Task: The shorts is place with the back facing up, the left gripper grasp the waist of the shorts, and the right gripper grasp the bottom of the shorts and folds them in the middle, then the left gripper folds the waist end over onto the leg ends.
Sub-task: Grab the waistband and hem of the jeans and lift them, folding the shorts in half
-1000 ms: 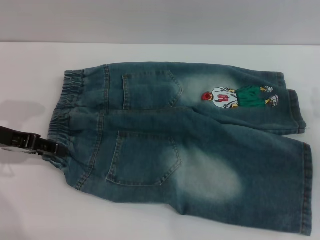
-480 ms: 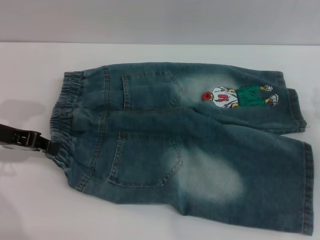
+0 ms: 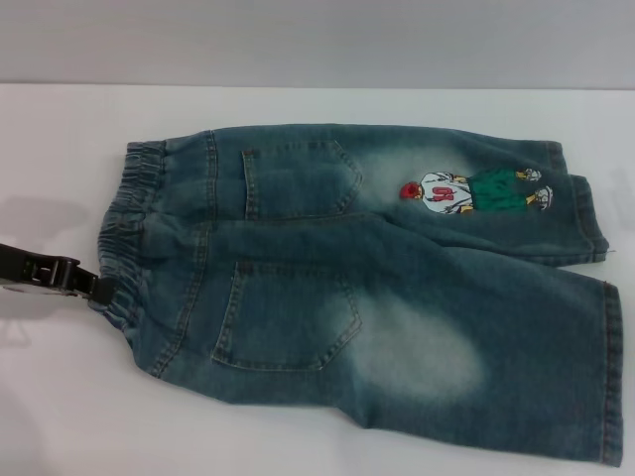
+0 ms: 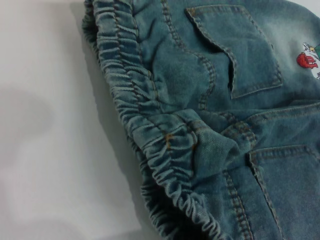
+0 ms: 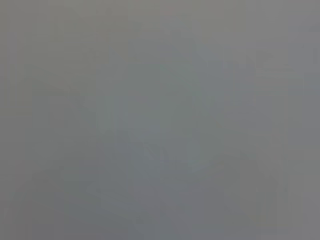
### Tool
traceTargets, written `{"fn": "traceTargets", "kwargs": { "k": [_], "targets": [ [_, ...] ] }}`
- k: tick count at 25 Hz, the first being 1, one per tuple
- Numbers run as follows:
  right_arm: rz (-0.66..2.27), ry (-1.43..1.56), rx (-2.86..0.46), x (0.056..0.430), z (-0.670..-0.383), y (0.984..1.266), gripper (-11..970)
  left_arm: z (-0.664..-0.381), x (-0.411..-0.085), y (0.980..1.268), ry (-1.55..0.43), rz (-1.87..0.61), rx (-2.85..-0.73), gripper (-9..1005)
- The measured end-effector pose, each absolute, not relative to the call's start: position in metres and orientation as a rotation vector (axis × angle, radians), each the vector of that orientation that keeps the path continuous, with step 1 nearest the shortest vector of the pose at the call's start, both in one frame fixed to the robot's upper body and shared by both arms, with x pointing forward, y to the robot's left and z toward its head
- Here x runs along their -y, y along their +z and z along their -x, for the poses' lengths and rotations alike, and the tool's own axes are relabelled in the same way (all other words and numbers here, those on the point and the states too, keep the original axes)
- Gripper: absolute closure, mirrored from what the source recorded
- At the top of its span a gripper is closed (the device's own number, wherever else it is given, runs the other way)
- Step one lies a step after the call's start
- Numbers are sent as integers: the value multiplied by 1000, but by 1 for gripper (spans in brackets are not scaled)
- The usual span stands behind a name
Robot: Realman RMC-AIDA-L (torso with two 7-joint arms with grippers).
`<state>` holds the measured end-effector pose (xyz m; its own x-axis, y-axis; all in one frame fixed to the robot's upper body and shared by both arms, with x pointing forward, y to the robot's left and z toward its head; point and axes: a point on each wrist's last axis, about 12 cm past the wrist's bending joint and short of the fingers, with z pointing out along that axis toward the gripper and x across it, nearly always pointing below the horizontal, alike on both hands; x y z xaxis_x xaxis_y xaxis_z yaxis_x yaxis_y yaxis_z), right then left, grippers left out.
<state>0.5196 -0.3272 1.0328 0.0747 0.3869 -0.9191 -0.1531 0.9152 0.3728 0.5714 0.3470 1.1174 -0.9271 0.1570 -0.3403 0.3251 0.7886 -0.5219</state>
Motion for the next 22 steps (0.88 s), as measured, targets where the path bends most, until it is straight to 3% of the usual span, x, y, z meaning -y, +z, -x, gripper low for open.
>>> {"fn": "traceTargets", "kwargs": {
  "k": [5,7,18,22],
  "targets": [
    [-159,787,-1339,334,-520,1066,443,-574,-347,1119,-842,-375,-2688,954],
    [-70,1007,-1325,339,-524,1093,442,-574,-347,1120,-837,-376,-2684,954],
    [364,1436,-1371,354,-510,1171,442,-577,-347,1122,-813,-376,-2669,955],
    [534,1470,-1429,357,-499,1182,442,-576,-348,1121,-809,-370,-2670,955]
  ]
}}
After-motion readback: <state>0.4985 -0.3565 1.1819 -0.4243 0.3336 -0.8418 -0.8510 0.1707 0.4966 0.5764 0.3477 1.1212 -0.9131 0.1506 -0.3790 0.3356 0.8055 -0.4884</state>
